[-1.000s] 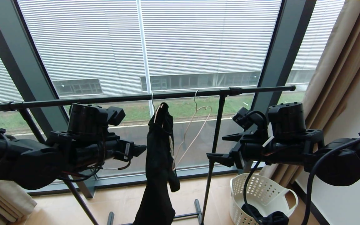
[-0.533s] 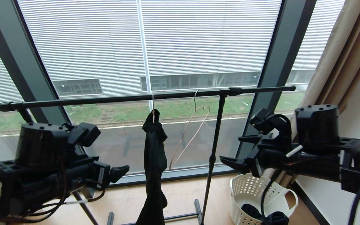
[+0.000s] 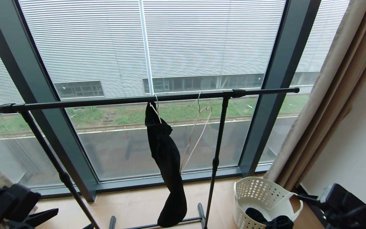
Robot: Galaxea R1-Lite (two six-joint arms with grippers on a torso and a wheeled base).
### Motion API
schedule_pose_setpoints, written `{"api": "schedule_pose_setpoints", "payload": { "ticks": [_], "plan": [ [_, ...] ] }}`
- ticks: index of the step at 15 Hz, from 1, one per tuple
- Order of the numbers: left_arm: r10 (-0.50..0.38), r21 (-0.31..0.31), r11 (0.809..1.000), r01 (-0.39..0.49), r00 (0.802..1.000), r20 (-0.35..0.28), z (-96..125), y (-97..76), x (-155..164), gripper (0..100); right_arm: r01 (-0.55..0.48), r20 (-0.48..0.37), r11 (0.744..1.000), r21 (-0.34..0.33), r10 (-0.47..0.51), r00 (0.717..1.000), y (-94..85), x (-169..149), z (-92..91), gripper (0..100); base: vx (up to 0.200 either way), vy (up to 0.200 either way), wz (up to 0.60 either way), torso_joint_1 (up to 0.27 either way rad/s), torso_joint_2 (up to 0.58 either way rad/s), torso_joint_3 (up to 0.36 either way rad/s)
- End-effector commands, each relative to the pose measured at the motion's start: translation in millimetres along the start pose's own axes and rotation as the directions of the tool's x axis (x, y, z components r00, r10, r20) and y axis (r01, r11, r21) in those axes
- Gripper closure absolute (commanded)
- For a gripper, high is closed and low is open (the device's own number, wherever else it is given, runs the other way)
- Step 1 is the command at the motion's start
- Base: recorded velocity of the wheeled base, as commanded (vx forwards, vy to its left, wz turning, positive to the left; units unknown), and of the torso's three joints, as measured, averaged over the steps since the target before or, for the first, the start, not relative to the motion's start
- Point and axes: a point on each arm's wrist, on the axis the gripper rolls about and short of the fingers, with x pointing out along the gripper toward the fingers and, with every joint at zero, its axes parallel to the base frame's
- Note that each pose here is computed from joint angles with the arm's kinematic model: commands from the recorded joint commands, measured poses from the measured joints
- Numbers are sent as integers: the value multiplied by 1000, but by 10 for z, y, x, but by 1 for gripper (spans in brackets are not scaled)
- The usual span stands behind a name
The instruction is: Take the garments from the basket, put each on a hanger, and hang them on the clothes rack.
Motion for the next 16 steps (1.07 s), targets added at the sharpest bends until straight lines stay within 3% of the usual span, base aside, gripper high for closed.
{"api": "schedule_pose_setpoints", "payload": {
  "ticks": [1, 5, 6, 7, 10, 15, 16],
  "plan": [
    [21, -16, 1000, -20, 997, 68, -326, 27, -253, 0, 5, 40, 1000, 4, -5, 999, 25, -276, -379, 0, 0, 0, 0, 0, 0, 0],
    [55, -19, 998, -54, 995, 89, -622, 39, -535, 0, 13, 34, 999, 47, -14, 999, 15, -585, -705, 0, 0, 0, 0, 0, 0, 0],
    [49, -20, 999, -47, 993, 104, -739, 38, -633, 0, 48, 14, 996, 74, -49, 999, 5, -702, -847, 0, 0, 0, 0, 0, 0, 0],
    [55, -28, 998, -52, 991, 125, -742, 39, -657, 0, 99, 27, 989, 113, -103, 994, -10, -767, -865, 0, 0, 0, 0, 0, 0, 0],
    [87, -45, 996, -81, 988, 131, -753, 40, -659, 0, 231, 52, 952, 200, -246, 968, -26, -827, -892, 0, 0, 0, 0, 0, 0, 0],
    [229, -131, 970, -203, 945, 232, -807, 24, -736, 0, 407, 104, 856, 319, -459, 882, 6, -938, -957, 0, 0, 0, 0, 0, 0, 0],
    [245, -140, 966, -216, 940, 237, -811, 22, -741, 0, 417, 108, 848, 327, -471, 875, 11, -945, -961, 0, 0, 0, 0, 0, 0, 0]
  ]
}}
